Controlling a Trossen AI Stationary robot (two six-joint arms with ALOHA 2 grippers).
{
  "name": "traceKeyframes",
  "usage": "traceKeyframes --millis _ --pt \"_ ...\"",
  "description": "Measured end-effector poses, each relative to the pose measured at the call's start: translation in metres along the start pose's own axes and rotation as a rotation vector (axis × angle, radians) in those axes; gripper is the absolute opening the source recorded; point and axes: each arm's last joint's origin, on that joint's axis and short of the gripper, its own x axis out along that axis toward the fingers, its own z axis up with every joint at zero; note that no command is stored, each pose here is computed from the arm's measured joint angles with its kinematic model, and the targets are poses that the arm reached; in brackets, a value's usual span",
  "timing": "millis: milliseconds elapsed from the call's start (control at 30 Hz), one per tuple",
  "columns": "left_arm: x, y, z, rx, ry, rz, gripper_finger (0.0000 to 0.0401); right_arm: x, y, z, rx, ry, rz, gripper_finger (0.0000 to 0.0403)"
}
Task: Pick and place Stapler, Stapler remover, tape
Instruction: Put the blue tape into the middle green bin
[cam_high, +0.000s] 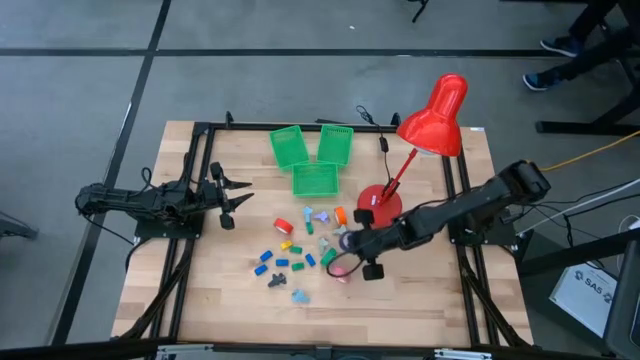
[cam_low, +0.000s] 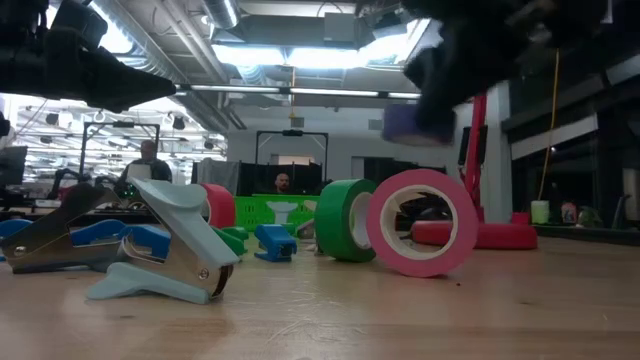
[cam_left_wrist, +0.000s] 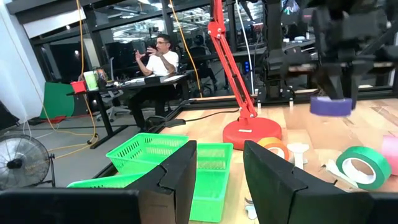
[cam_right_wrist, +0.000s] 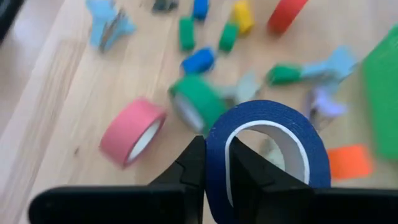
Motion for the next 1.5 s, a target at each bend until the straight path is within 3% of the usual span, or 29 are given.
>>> traceKeyframes --millis 233,500,633,967,1100,1367,1500 --pt "0.0 0.0 0.0 0.0 -0.001 -0.003 0.0127 0.0 -0.031 0.014 0.032 -0.109 -0.115 0.0047" --pt "0.0 0.0 0.0 0.0 -0.001 -0.003 0.0128 0.02 -0.067 0.028 0.13 -0.25 -0.241 0.0047" --pt "0.0 0.0 0.0 0.0 -0.001 -0.003 0.0128 0.036 -0.076 0.029 0.158 -0.285 -0.276 0.0048" --pt "0.0 0.0 0.0 0.0 -0.001 -0.003 0.0128 0.057 -0.084 0.029 0.289 -0.298 -0.513 0.0048" --pt "0.0 0.0 0.0 -0.001 -0.001 -0.003 0.0128 0.059 -0.086 0.044 0.292 -0.268 -0.556 0.0048" --pt "0.0 0.0 0.001 -0.002 -0.007 -0.004 0.0127 0.088 -0.096 0.062 0.248 -0.032 -0.579 0.0049" --pt "0.001 0.0 0.0 0.0 -0.002 -0.007 0.0127 0.093 -0.109 0.065 0.276 -0.027 -0.602 0.0049"
